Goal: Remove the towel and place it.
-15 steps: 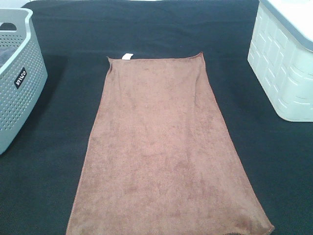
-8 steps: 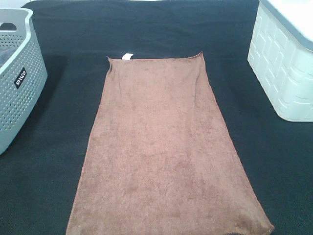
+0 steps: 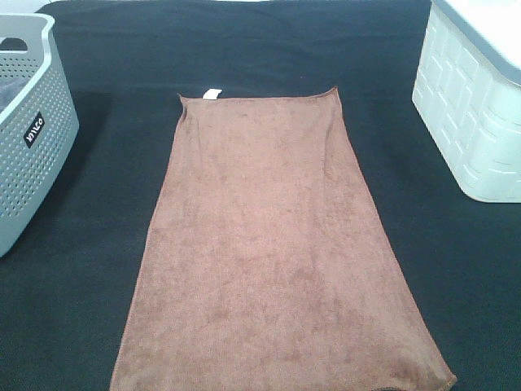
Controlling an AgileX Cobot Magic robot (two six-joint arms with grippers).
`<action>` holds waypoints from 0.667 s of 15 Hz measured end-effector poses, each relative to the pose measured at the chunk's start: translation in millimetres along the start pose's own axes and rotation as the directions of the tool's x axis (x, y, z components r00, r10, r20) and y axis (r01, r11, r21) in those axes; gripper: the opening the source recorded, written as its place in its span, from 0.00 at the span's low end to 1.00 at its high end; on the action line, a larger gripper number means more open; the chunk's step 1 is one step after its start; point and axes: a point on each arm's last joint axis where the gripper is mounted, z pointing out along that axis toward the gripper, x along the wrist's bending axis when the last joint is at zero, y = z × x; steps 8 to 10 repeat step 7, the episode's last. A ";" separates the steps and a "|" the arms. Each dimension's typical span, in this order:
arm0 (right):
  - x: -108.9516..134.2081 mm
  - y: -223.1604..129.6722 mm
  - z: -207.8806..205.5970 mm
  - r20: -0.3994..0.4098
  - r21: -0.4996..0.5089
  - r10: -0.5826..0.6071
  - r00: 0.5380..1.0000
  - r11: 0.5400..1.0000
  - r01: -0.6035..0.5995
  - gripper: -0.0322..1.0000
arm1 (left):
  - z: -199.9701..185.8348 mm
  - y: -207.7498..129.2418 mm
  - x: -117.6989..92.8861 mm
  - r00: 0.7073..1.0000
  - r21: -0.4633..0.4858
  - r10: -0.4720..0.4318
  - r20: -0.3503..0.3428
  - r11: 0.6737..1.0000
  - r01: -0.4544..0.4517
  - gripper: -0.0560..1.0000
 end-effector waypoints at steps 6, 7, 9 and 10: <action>0.0 0.0 0.0 0.000 0.000 0.000 1.000 1.000 0.000 0.76 | 0.0 0.0 0.0 1.000 0.000 0.000 0.000 1.000 0.000 0.91; 0.0 0.0 0.0 0.000 0.000 0.000 1.000 1.000 0.000 0.76 | 0.0 0.0 0.0 1.000 0.000 0.000 0.000 1.000 0.000 0.91; 0.0 0.0 0.0 0.000 0.000 0.000 1.000 1.000 0.000 0.76 | 0.0 0.0 0.0 1.000 0.000 0.000 0.000 1.000 0.000 0.91; 0.0 0.0 0.0 0.000 0.000 0.000 1.000 1.000 0.000 0.76 | 0.0 0.0 0.0 1.000 0.000 0.000 0.000 1.000 0.000 0.91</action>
